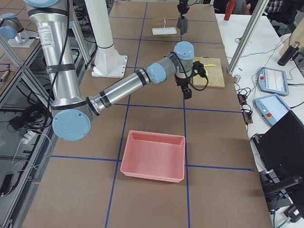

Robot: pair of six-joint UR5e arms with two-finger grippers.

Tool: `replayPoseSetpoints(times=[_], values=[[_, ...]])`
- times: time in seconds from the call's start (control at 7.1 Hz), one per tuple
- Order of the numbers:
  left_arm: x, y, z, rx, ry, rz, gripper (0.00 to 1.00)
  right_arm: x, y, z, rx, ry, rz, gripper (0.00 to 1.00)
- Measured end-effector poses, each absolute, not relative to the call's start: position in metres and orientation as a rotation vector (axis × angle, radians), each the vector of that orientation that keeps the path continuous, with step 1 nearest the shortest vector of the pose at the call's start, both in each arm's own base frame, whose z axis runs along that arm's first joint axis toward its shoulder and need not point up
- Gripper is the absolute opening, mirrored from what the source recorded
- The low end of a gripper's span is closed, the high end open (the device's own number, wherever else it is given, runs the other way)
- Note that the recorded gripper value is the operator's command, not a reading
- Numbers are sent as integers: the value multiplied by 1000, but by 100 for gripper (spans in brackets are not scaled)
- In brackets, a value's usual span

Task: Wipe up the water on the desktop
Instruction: 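Lift the grey cloth off the rack with the left gripper toward the table center, then grasp the hanging cloth with the right gripper while the left gripper holds it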

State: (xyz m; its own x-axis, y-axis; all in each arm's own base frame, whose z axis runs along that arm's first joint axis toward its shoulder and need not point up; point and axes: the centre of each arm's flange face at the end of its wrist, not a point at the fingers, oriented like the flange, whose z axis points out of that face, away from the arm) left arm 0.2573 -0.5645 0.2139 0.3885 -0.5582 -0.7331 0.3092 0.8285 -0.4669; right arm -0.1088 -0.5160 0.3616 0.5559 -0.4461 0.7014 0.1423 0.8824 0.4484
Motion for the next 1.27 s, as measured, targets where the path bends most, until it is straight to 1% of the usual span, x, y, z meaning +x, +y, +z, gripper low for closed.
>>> replayPoseSetpoints(times=[0.42, 0.85, 1.27], values=[[336, -543, 163, -300, 1026, -580, 0, -183, -493, 310, 524, -1017, -513, 100], [416, -519, 102, -312, 1037, -567, 0, -288, -469, 248, 633, -1014, -663, 100], [467, -496, 56, -325, 1074, -512, 0, -363, -443, 215, 681, -1012, -746, 100]])
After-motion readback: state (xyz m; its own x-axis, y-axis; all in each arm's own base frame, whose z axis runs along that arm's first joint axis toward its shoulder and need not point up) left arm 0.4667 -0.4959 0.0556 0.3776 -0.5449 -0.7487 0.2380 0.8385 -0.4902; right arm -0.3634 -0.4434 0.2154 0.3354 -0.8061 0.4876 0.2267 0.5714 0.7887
